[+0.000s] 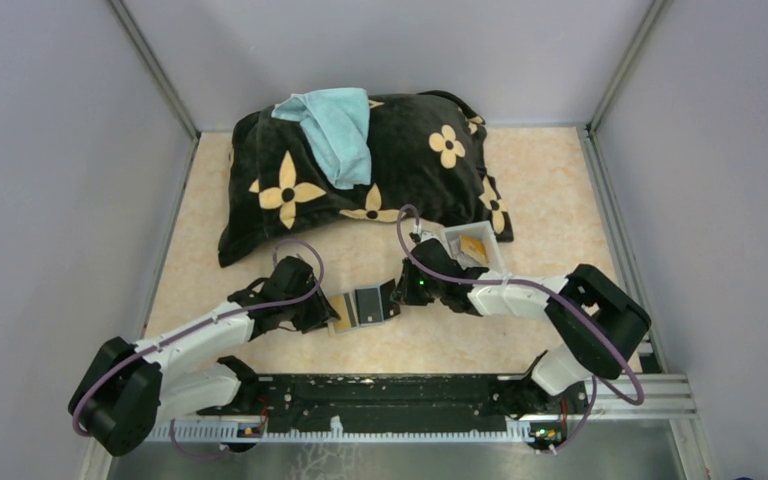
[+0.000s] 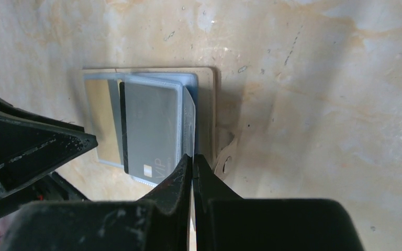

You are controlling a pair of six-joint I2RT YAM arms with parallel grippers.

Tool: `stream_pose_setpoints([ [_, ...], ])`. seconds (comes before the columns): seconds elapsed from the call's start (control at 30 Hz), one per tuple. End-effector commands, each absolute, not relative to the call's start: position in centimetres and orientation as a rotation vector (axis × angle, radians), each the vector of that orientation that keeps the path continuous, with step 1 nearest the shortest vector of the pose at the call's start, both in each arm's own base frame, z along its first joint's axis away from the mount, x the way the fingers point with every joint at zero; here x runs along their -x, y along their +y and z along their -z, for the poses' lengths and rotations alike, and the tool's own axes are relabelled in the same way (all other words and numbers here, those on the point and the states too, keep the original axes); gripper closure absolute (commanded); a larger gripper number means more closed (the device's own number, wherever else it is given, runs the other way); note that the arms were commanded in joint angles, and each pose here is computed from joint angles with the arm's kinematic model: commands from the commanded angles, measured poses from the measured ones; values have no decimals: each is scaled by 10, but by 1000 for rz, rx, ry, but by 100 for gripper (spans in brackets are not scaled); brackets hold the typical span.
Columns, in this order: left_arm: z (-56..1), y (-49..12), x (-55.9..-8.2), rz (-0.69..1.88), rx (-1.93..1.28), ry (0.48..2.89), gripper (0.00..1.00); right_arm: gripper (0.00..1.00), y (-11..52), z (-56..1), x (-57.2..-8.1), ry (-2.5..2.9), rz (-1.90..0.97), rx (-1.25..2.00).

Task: Put the credit cards into the card holder
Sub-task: Turn over the card slot in the card holder.

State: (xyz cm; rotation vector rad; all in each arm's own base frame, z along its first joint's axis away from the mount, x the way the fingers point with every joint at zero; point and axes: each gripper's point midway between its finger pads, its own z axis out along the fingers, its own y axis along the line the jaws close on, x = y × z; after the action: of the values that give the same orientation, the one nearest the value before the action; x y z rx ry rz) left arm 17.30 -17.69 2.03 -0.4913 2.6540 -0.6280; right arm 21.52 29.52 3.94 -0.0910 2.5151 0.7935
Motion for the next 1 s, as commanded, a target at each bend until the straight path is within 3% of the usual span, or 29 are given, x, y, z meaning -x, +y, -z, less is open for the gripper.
stream_pose_setpoints([
  [0.0,4,-159,-156,500,482,2738,56,100,301,-40,-205,2521,-881,75],
  [0.43,7,-157,-153,493,452,2752,56,100,315,-68,-211,2435,-999,35],
  [0.97,10,-156,-150,495,426,2757,57,100,349,-115,-214,2361,-894,236],
])
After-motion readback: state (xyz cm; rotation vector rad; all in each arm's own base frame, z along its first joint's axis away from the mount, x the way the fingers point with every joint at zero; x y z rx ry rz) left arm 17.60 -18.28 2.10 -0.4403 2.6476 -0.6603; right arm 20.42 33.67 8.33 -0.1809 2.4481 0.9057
